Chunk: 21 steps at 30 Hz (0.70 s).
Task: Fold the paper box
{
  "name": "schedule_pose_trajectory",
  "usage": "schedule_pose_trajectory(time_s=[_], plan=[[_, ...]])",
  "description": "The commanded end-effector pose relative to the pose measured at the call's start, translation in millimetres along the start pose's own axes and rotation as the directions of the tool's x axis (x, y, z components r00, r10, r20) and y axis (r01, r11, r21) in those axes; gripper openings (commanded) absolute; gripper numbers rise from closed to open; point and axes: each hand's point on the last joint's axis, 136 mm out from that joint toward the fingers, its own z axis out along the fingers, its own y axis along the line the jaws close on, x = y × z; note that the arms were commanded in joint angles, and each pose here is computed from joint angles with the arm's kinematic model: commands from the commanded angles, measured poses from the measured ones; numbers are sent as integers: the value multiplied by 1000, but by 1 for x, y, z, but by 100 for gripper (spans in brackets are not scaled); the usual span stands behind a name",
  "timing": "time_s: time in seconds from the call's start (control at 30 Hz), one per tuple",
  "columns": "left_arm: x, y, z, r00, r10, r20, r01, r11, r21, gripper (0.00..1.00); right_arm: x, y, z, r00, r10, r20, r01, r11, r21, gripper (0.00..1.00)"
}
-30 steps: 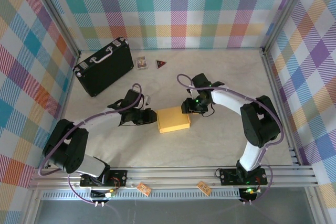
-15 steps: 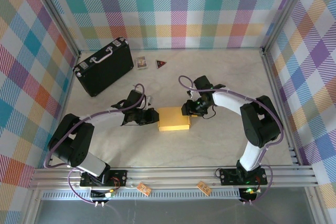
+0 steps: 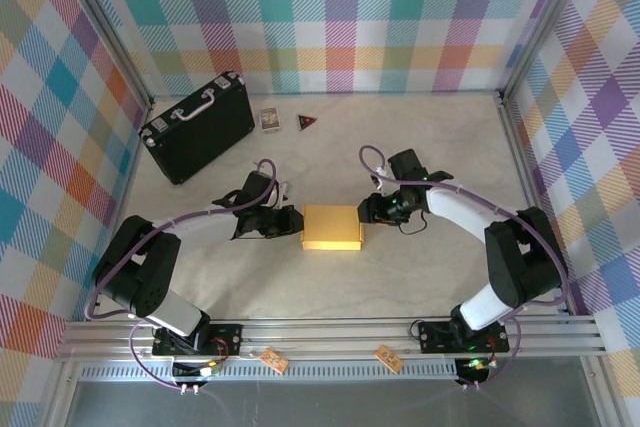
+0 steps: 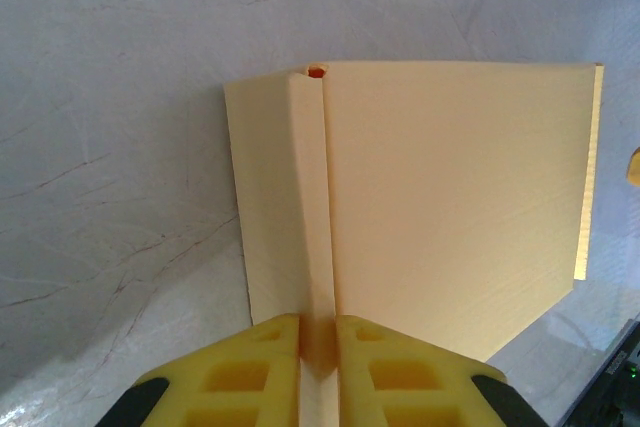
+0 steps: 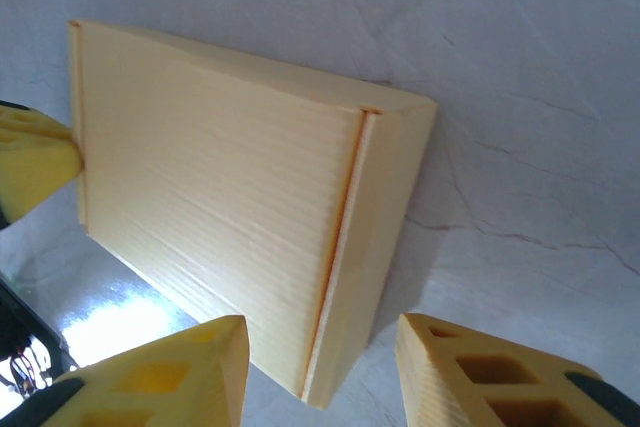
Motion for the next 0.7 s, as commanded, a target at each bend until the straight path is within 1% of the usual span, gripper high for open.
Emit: schedule_pose_trajectory(time_s=[0.0, 0.1, 0.23, 0.33, 0.67], plan=[[10, 4, 5, 999, 4, -47, -5, 1000, -20, 15, 3, -4, 1, 1000, -3, 8, 3, 1000, -10, 39], [10, 6, 5, 999, 6, -46, -8, 1000, -30, 15, 5, -1, 4, 1000, 1, -5, -1, 999, -33, 34], [10, 6, 5, 999, 6, -47, -8, 999, -33, 14, 4, -1, 6, 1000, 1, -7, -1, 999, -36, 29], [11, 6, 5, 999, 9, -48, -10, 999, -33, 14, 4, 3, 8, 1000, 3, -15, -4, 998, -69, 27], [11, 6, 6, 999, 8, -51, -10, 999, -31, 12, 7, -1, 17, 999, 18, -44, -21, 997, -70, 23]])
